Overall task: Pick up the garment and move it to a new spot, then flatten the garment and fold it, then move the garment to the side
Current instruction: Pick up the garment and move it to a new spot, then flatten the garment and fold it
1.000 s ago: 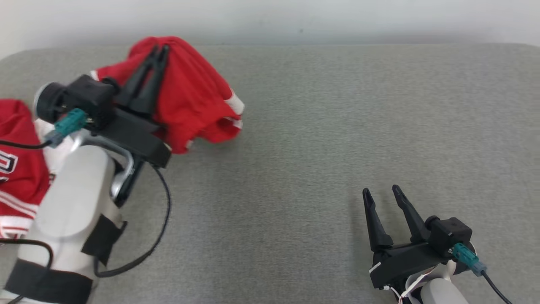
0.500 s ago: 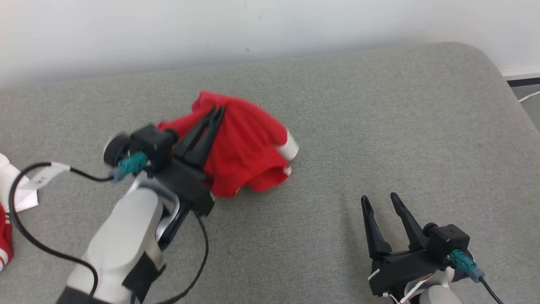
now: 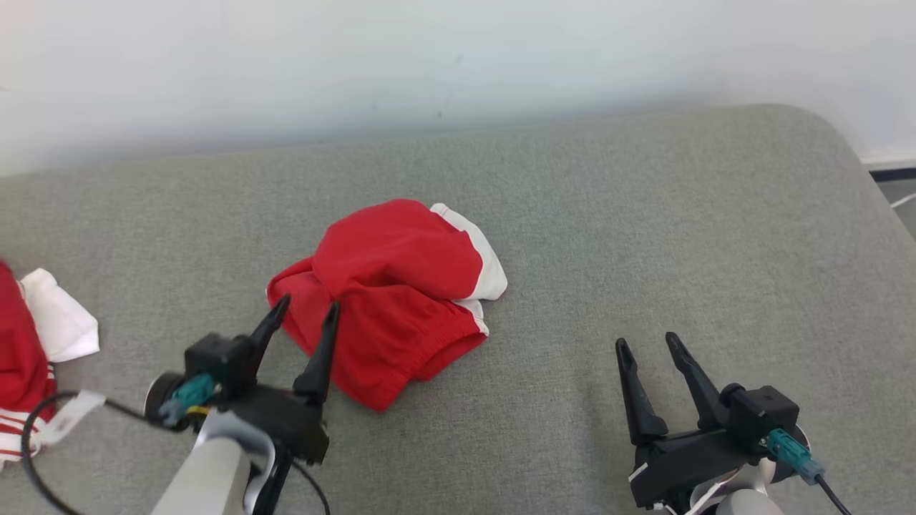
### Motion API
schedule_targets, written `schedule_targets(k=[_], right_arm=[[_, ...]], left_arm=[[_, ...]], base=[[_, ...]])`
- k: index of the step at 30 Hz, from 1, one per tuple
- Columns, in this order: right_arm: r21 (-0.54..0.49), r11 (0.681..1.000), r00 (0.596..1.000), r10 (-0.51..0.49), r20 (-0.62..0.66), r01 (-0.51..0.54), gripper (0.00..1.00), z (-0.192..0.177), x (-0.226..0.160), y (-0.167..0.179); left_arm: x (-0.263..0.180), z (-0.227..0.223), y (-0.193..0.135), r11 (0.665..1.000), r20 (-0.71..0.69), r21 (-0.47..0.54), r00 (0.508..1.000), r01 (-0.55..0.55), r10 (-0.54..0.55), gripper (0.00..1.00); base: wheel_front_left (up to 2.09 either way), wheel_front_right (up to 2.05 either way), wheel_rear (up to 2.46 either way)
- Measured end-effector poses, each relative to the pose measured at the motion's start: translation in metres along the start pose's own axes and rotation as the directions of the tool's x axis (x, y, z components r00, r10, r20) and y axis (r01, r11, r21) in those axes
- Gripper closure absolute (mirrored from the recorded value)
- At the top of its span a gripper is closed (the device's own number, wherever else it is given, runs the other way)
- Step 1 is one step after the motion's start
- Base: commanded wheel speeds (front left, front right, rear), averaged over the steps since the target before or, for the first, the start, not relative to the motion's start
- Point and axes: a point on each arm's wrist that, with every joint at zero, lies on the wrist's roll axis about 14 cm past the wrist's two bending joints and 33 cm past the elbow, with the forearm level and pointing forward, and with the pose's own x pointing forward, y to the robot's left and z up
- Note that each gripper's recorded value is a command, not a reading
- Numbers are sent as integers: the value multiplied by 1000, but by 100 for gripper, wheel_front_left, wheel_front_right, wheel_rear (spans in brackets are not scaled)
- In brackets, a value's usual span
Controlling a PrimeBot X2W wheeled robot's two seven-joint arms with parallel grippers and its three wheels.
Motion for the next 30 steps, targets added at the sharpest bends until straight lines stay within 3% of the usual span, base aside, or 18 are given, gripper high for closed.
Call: schedule_targets(k=[7,17,30], right_arm=[[-1,999,999,52,15,-52,0,5,-2,18],[-8,989,989,149,21,-149,0,8,3,48],[-54,973,974,221,-52,-224,0,-12,29,63]], left_arm=[[-45,-4,28,987,7,-5,987,-158,158,0],[-121,-11,72,923,0,16,923,-384,384,0],[-189,-12,104,848,-4,43,849,-528,529,0]], base=[[0,0,0],[0,0,0],[0,0,0]])
